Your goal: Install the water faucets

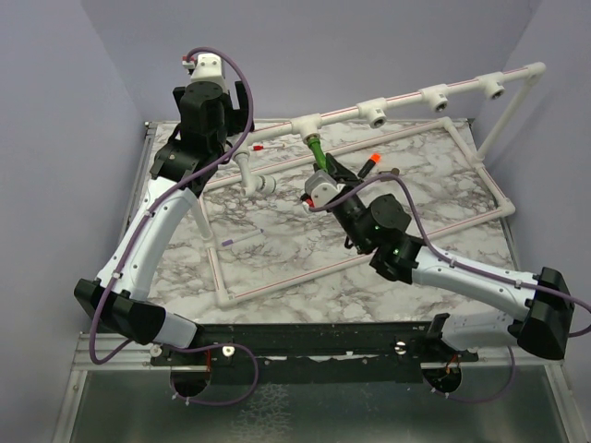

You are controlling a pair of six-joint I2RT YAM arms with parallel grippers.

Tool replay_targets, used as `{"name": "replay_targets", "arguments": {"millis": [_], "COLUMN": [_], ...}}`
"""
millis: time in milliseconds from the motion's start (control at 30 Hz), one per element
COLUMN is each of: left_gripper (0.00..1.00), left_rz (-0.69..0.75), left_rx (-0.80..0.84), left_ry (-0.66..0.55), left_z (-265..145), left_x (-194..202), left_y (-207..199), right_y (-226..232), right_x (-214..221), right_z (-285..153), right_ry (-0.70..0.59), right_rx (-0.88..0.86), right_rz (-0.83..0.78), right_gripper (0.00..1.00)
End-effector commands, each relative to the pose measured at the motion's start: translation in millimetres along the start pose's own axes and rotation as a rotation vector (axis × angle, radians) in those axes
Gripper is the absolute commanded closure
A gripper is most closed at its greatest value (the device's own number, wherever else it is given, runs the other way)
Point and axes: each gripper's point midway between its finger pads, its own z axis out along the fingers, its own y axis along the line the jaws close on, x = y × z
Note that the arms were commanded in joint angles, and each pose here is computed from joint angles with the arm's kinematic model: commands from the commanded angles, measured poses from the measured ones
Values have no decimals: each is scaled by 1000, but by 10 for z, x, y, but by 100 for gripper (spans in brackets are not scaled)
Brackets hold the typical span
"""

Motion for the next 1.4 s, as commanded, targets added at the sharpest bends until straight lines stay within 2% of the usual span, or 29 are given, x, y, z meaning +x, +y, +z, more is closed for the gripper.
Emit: {"name": "replay_targets", "arguments": {"millis": [0,400,533,633,800,1067,1367], "left_gripper": [8,8,8,8,8,8,8], "left_rz": [78,79,80,81,81,77,72], "left_rx": [19,40,45,47,48,62,76], "left_ry": [175,186,191,192,191,197,197], "left_z": [-24,-4,5,5,5,-4,-19], "left_x": [526,558,574,578,570,582,568], "left_y": [3,-41,-54,-56,-59,-84,-105], "right_y": [-71,-85,-122,-124,-134,-200,-197], "right_x": [23,-46,-113,-130,-102,-158,-119], "right_z": [-2,-35,-4,20,18,37,27], "right_ry": [25,-11,-23,-21,9,44,77], "right_rx": [41,37,53,38,40,111,238], "right_rz": [-150,-640,-677,-574,-312,213,718], "right_gripper": [100,100,100,100,100,99,99]}}
